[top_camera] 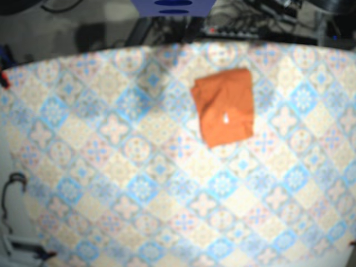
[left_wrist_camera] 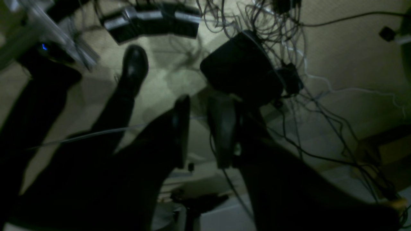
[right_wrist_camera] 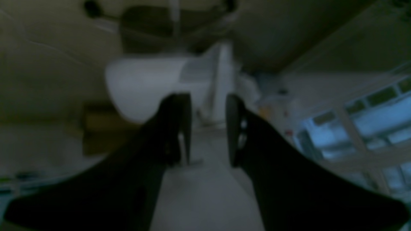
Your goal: Fold the T-shirt properly
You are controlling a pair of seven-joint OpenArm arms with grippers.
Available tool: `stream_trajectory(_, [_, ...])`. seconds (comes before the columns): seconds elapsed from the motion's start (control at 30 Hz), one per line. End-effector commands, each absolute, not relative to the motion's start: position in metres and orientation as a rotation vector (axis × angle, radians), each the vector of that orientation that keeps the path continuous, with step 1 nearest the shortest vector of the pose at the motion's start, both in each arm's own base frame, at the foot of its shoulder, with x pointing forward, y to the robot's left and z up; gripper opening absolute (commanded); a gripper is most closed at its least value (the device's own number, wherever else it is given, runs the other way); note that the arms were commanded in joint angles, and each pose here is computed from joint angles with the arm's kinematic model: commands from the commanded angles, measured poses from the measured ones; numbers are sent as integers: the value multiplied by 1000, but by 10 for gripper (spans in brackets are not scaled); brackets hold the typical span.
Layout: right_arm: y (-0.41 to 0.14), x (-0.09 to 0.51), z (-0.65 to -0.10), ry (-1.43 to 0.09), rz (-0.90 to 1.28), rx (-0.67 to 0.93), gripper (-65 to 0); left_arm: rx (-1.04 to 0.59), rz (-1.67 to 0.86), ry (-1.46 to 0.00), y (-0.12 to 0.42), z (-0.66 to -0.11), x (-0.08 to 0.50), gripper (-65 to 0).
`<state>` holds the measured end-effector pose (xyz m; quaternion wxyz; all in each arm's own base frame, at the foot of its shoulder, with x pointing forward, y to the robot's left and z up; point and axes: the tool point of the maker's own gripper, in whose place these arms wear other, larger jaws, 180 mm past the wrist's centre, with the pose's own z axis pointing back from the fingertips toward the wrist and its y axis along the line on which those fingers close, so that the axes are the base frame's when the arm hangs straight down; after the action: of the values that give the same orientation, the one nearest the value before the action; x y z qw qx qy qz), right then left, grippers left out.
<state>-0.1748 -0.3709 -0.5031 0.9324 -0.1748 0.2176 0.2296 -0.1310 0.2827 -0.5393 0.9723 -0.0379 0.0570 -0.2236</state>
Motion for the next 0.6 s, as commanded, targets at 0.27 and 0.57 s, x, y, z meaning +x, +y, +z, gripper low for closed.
stream_trajectory(0.27, [-308,-207,-585,350,278,-69,-469,-50,-430,100,261,-614,-88,-509])
stream_trajectory(0.57, [-209,-149,-628,53,79,166,-470,-114,-339,12,182,-650,10,-509])
